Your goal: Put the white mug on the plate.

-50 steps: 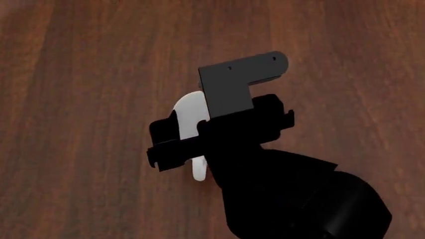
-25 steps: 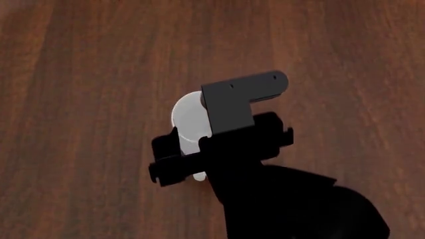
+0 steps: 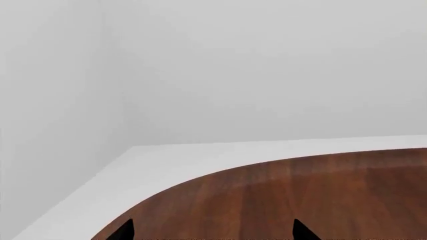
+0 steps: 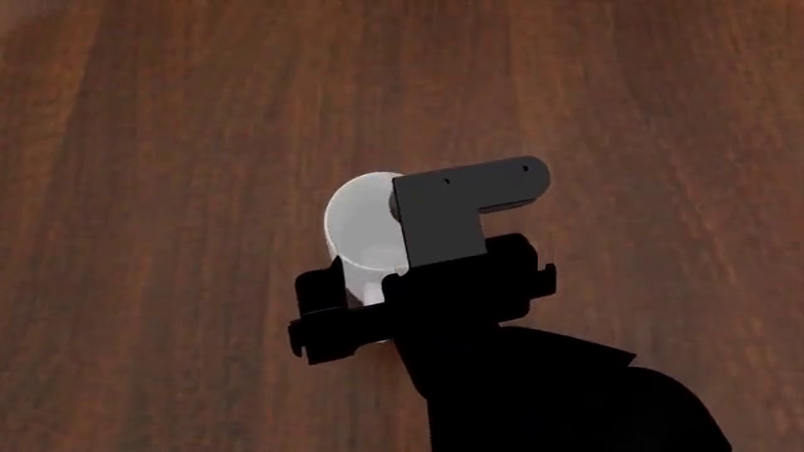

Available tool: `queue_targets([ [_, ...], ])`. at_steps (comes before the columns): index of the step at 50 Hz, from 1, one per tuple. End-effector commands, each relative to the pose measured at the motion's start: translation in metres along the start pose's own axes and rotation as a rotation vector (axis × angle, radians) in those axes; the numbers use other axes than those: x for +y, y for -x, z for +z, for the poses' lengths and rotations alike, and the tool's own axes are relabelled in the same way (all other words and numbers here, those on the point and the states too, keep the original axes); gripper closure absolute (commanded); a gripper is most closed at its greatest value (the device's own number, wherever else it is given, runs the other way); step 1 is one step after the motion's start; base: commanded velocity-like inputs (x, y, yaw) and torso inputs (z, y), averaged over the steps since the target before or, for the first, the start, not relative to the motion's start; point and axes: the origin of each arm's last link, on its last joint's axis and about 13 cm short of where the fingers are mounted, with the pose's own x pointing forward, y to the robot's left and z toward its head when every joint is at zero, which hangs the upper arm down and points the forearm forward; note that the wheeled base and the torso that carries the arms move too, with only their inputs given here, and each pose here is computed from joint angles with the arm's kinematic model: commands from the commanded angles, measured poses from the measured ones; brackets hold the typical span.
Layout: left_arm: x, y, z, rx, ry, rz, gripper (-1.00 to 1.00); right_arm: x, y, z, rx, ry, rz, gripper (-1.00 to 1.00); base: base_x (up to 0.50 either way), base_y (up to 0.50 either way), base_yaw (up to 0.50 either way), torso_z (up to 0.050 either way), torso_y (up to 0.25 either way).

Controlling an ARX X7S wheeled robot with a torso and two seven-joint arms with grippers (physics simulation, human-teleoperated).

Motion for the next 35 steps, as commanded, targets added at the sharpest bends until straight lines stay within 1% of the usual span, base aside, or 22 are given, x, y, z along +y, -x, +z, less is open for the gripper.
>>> queue_targets([
  [1,0.001,0.000,-0.001,0.001,-0.002,0.003,-1.00,-0.001,-0.003,-0.003,0.018,-0.025,0.003,-1.00,0.00,0.00,0.00,0.000,0.000],
  [2,0.001,-0.003,0.006,0.001,-0.001,0.002,-1.00,-0.001,-0.004,-0.004,0.020,-0.027,0.001,-1.00,0.00,0.00,0.00,0.000,0.000],
  [4,0.000,0.000,-0.002,0.001,-0.003,0.001,-1.00,-0.002,-0.005,-0.005,0.028,-0.039,0.000,-1.00,0.00,0.00,0.00,0.000,0.000],
  [11,0.000,0.000,-0.003,0.001,-0.007,0.001,-1.00,-0.004,-0.007,-0.005,0.036,-0.060,-0.009,-1.00,0.00,0.00,0.00,0.000,0.000],
  [12,0.000,-0.004,0.007,0.000,-0.008,0.002,-1.00,-0.004,-0.007,-0.005,0.037,-0.060,-0.007,-1.00,0.00,0.00,0.00,0.000,0.000],
  [13,0.000,-0.004,0.008,0.000,-0.009,0.001,-1.00,-0.004,-0.008,-0.005,0.040,-0.065,-0.008,-1.00,0.00,0.00,0.00,0.000,0.000],
  [14,0.000,-0.001,0.002,-0.001,-0.014,0.000,-1.00,-0.004,-0.008,-0.006,0.042,-0.068,-0.006,-1.00,0.00,0.00,0.00,0.000,0.000],
  [15,0.000,-0.004,0.007,0.001,-0.012,0.001,-1.00,-0.004,-0.009,-0.006,0.042,-0.068,-0.006,-1.00,0.00,0.00,0.00,0.000,0.000],
  [17,0.000,0.001,-0.003,0.001,-0.012,0.003,-1.00,-0.004,-0.009,-0.007,0.048,-0.072,-0.004,-1.00,0.00,0.00,0.00,0.000,0.000],
  [22,0.000,0.001,-0.003,0.000,-0.013,0.004,-1.00,-0.003,-0.011,-0.007,0.055,-0.080,-0.002,-1.00,0.00,0.00,0.00,0.000,0.000],
  [24,0.001,-0.004,0.008,0.001,-0.013,0.004,-1.00,-0.003,-0.012,-0.007,0.056,-0.082,-0.001,-1.00,0.00,0.00,0.00,0.000,0.000],
  [28,0.000,-0.005,0.008,0.001,-0.014,0.003,-1.00,-0.003,-0.013,-0.007,0.064,-0.094,0.005,-1.00,0.00,0.00,0.00,0.000,0.000],
  [29,0.000,-0.004,0.008,0.001,-0.015,0.002,-1.00,-0.002,-0.014,-0.007,0.063,-0.094,0.006,-1.00,0.00,0.00,0.00,0.000,0.000],
  [30,0.000,-0.001,0.001,0.001,-0.016,0.001,-1.00,-0.002,-0.014,-0.007,0.066,-0.100,0.008,-1.00,0.00,0.00,0.00,0.000,0.000],
  [31,0.000,-0.002,0.003,0.000,-0.017,0.001,-1.00,-0.002,-0.015,-0.007,0.069,-0.104,0.010,-1.00,0.00,0.00,0.00,0.000,0.000],
  [34,0.001,0.001,-0.003,0.000,-0.015,0.002,-1.00,-0.002,-0.016,-0.009,0.074,-0.114,0.012,-1.00,0.00,0.00,0.00,0.000,0.000],
  [35,0.001,-0.003,0.005,0.000,-0.016,0.002,-1.00,-0.002,-0.016,-0.009,0.075,-0.115,0.014,-1.00,0.00,0.00,0.00,0.000,0.000],
])
